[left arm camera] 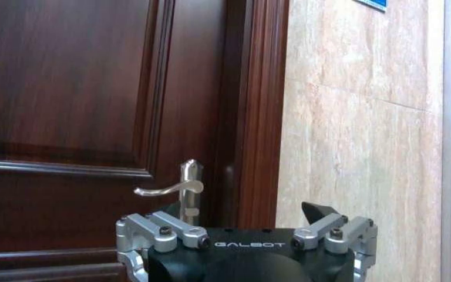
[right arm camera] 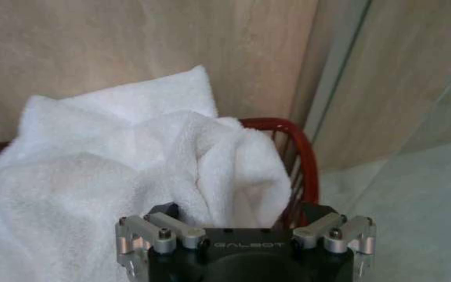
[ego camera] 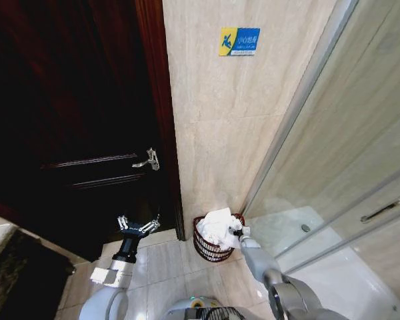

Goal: Discard the used towel into the hamper.

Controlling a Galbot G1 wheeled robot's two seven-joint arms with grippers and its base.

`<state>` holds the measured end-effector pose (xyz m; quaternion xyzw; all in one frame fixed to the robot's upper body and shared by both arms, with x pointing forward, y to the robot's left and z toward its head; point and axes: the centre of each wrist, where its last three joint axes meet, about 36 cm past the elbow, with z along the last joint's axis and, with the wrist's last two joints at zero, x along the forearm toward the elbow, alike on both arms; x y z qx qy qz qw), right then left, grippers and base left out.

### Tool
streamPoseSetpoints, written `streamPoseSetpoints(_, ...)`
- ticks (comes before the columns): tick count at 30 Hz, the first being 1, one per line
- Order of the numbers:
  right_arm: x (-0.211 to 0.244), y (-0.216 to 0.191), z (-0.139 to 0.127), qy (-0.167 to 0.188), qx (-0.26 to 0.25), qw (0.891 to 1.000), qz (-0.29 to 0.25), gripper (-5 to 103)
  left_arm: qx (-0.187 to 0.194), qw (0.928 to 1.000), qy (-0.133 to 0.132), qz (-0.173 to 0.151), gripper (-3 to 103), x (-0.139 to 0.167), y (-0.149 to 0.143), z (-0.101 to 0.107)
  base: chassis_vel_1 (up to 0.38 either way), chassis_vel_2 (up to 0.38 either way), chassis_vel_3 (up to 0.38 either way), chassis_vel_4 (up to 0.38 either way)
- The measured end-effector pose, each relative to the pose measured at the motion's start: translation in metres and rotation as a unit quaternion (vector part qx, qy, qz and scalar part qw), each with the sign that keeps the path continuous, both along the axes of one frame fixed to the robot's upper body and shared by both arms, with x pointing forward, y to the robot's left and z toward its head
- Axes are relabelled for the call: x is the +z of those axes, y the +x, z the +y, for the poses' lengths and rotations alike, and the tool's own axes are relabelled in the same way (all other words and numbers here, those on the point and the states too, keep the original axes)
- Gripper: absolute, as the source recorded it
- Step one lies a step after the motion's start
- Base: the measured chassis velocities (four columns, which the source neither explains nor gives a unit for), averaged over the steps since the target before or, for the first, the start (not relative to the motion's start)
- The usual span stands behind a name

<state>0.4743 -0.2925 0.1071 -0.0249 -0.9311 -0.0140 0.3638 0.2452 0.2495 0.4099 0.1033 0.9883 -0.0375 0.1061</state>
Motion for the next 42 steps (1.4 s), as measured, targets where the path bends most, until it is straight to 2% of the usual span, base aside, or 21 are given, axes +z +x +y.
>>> streamPoseSetpoints(3,0.007,-0.002,-0.001,0.016,0.021,0.999,-0.027,100,0.0,1.0,0.0,0.0,100,0.0,0.0,0.0,0.0,0.0,0.0,0.0)
streamPoseSetpoints(8,0.024,-0.009,-0.001,0.016,0.041,0.997,-0.062,100,0.0,1.0,0.0,0.0,100,0.0,0.0,0.0,0.0,0.0,0.0,0.0)
streamPoseSetpoints(12,0.047,-0.033,-0.004,0.033,0.066,0.994,-0.079,100,0.0,1.0,0.0,0.0,100,0.0,0.0,0.0,0.0,0.0,0.0,0.0)
streamPoseSetpoints(18,0.062,-0.054,-0.006,0.029,0.077,0.989,-0.125,100,0.0,1.0,0.0,0.0,100,0.0,0.0,0.0,0.0,0.0,0.0,0.0)
streamPoseSetpoints(21,0.09,-0.075,-0.006,0.041,0.07,0.979,-0.186,100,0.0,1.0,0.0,0.0,100,0.0,0.0,0.0,0.0,0.0,0.0,0.0)
streamPoseSetpoints(25,0.114,-0.092,-0.005,0.059,0.06,0.974,-0.211,100,0.0,1.0,0.0,0.0,100,0.0,0.0,0.0,0.0,0.0,0.0,0.0)
streamPoseSetpoints(28,0.159,-0.121,0.001,0.076,0.05,0.963,-0.253,100,0.0,1.0,0.0,0.0,100,0.0,0.0,0.0,0.0,0.0,0.0,0.0)
streamPoseSetpoints(32,0.185,-0.138,0.006,0.09,0.048,0.955,-0.278,100,0.0,1.0,0.0,0.0,100,0.0,0.0,0.0,0.0,0.0,0.0,0.0)
streamPoseSetpoints(35,0.228,-0.159,0.017,0.106,0.052,0.941,-0.318,100,0.0,1.0,0.0,0.0,100,0.0,0.0,0.0,0.0,0.0,0.0,0.0)
streamPoseSetpoints(36,0.228,-0.159,0.017,0.106,0.052,0.941,-0.318,100,0.0,1.0,0.0,0.0,100,0.0,0.0,0.0,0.0,0.0,0.0,0.0)
streamPoseSetpoints(38,0.255,-0.173,0.025,0.126,0.049,0.931,-0.34,100,0.0,1.0,0.0,0.0,100,0.0,0.0,0.0,0.0,0.0,0.0,0.0)
streamPoseSetpoints(42,0.28,-0.192,0.028,0.128,0.054,0.924,-0.355,100,0.0,1.0,0.0,0.0,100,0.0,0.0,0.0,0.0,0.0,0.0,0.0)
